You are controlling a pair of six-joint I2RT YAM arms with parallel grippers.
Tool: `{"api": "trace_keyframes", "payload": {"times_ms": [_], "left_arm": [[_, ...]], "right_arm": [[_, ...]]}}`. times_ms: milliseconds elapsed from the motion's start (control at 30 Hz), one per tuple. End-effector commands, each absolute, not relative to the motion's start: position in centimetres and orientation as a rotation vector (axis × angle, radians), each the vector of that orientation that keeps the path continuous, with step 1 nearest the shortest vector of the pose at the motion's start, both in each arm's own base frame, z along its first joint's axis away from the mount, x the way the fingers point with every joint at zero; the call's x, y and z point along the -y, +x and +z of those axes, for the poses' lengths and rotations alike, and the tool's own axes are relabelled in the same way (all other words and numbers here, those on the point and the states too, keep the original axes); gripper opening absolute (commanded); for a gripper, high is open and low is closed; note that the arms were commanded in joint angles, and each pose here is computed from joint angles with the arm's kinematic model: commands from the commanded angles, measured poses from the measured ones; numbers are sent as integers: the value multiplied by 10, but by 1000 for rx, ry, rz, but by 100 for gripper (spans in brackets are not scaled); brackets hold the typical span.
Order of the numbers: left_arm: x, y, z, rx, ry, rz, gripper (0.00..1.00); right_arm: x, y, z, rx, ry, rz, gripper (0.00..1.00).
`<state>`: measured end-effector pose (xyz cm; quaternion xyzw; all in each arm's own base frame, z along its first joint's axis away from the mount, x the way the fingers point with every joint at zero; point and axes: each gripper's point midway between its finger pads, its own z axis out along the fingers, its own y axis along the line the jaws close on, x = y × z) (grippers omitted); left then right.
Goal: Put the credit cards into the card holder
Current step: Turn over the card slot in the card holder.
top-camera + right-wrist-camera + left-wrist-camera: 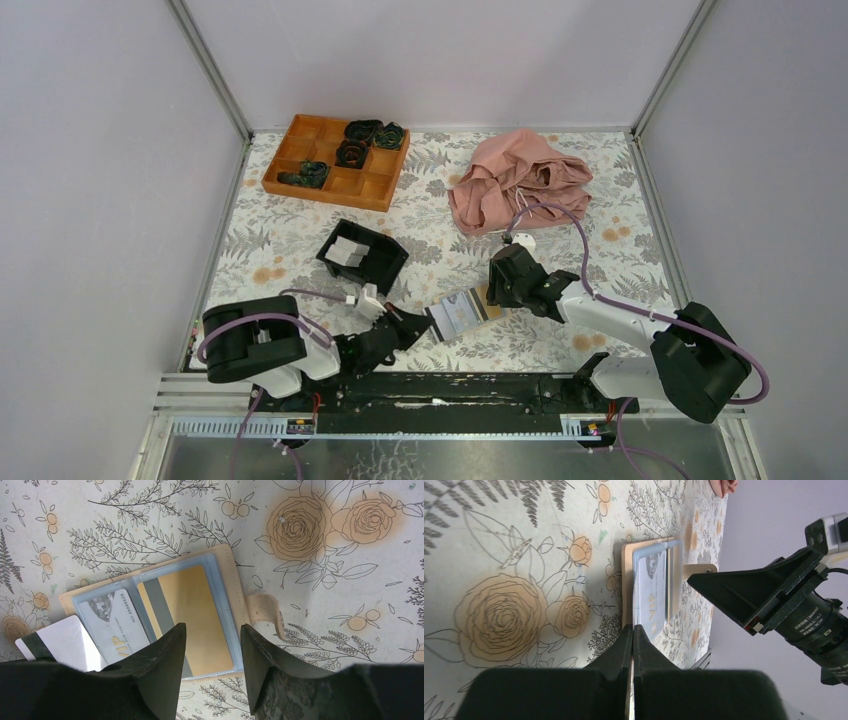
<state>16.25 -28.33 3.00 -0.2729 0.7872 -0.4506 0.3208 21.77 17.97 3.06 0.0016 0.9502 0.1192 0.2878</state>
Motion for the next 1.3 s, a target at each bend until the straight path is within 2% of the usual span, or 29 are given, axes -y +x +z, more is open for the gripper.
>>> {"api": "trace_keyframes", "payload": {"times_ms": [0, 367, 633, 1267], "left_arm": [[273, 171, 36, -1977, -808, -1182, 0], [279, 172, 33, -1973, -825, -1186, 0], [289, 173, 42, -1918, -828, -1296, 0], [315, 173, 56, -1914, -700, -1356, 0]], "right_arm": [[-181, 225, 39, -2495, 26, 331, 52], [-180, 225, 39, -2493, 23, 331, 52], [-176, 225, 38, -2494, 31, 323, 52], [-172, 226, 43, -2480, 38, 327, 52]]}}
